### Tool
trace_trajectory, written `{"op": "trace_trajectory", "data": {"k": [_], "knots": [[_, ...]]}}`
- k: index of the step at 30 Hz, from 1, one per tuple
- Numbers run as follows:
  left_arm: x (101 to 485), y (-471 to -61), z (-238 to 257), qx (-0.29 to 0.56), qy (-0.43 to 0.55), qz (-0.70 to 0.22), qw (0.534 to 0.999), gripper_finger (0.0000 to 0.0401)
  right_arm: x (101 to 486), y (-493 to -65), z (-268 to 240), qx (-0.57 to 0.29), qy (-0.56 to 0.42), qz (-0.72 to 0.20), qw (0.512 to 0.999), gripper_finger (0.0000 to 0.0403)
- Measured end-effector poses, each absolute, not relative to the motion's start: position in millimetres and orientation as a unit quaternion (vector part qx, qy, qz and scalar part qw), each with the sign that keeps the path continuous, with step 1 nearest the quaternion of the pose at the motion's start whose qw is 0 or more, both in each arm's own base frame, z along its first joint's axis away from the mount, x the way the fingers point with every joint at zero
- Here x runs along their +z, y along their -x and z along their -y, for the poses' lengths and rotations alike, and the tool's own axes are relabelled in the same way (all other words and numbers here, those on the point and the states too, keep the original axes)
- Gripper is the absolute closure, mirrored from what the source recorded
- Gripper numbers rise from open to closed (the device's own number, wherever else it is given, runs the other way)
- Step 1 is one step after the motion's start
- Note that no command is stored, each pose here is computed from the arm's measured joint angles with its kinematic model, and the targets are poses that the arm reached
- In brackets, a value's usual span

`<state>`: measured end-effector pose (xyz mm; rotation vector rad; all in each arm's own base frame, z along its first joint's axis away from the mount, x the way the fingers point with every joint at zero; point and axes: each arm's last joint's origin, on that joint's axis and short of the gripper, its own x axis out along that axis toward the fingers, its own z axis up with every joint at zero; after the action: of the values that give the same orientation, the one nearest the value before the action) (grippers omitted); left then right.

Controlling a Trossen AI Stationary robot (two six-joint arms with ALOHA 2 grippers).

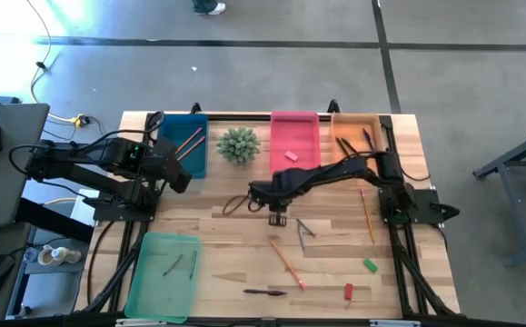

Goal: Sort crayons/erasers/pens/pencils in bins
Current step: Put the light green eraser into the pink bin

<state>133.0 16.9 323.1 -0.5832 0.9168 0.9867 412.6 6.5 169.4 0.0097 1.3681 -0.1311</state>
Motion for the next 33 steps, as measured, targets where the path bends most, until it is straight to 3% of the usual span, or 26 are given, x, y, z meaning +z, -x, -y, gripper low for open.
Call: {"op": "trace_trajectory", "data": {"k": [22, 33], "knots": [[323, -133, -17, 0.453, 0.271, -0.415, 0.741, 0.0238, 248, -415, 84, -0.081, 0.015, -0.629, 0.773, 0.0344], [323, -133, -17, 0.453, 0.272, -0.414, 0.741, 0.0238, 281, -391, 136, -0.113, 0.005, -0.616, 0.779, 0.0344]]}}
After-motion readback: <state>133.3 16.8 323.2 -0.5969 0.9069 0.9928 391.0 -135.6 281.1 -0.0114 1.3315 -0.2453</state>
